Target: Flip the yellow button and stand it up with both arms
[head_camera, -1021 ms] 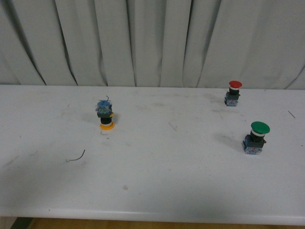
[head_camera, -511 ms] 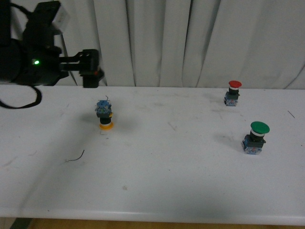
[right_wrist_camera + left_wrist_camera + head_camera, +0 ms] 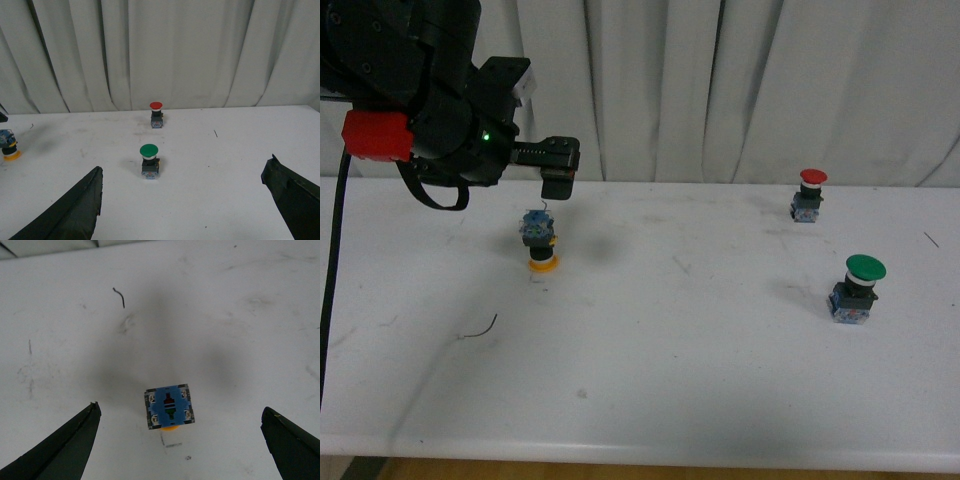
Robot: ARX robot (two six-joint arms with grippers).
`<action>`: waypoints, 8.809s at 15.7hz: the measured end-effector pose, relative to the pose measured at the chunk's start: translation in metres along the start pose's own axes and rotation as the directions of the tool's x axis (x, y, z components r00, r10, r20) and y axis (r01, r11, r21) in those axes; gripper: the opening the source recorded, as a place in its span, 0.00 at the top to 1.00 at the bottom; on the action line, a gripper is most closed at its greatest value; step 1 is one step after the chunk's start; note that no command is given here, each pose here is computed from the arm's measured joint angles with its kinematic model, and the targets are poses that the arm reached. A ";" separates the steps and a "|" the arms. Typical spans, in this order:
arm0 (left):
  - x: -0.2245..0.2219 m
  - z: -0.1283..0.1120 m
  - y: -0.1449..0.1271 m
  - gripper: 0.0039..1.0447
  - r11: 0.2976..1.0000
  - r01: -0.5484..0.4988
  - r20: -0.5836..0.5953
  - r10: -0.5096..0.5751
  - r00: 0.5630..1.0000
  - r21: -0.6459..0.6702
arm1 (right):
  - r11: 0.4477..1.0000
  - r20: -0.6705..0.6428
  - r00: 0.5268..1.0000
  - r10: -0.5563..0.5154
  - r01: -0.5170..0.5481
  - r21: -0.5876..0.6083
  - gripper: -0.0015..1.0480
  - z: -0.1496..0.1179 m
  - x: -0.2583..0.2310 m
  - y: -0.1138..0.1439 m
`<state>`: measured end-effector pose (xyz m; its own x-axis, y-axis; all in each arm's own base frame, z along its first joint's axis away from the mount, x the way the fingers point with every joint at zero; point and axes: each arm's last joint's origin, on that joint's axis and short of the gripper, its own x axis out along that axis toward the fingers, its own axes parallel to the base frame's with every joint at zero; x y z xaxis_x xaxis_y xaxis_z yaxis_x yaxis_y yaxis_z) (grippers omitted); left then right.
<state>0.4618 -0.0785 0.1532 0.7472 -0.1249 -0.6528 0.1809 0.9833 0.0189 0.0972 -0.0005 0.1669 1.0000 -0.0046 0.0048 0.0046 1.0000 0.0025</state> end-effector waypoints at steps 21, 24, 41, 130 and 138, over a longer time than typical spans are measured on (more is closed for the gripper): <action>0.046 -0.011 -0.008 0.06 0.994 -0.035 -0.096 0.025 0.995 -0.104 | 1.000 0.000 1.000 0.000 0.000 0.000 0.06 0.000 0.000 0.000; 0.050 -0.015 -0.012 0.06 0.996 -0.038 -0.110 0.028 0.994 -0.087 | 1.000 0.000 1.000 0.000 0.000 0.000 0.06 0.000 0.000 0.000; -0.024 0.004 -0.037 0.70 0.961 0.217 0.124 -0.197 0.972 -0.171 | 1.000 0.000 1.000 0.000 0.000 0.000 0.06 0.000 0.000 0.000; -0.197 -0.113 0.076 0.16 0.981 0.099 0.505 -0.002 0.863 -0.165 | 0.136 0.203 0.744 0.637 -0.367 0.920 0.65 -0.012 0.320 0.133; -0.267 -0.182 0.021 0.99 0.985 -0.104 0.638 0.167 0.751 -0.135 | 0.147 0.230 0.734 0.639 -0.409 0.900 0.65 0.001 0.317 0.135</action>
<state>0.1499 -0.0007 0.1903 0.9999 -0.0141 -0.0040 0.0140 0.9998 -0.0159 0.4153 0.1327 0.1694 0.7359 0.6351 0.2347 -0.4131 0.1464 0.8988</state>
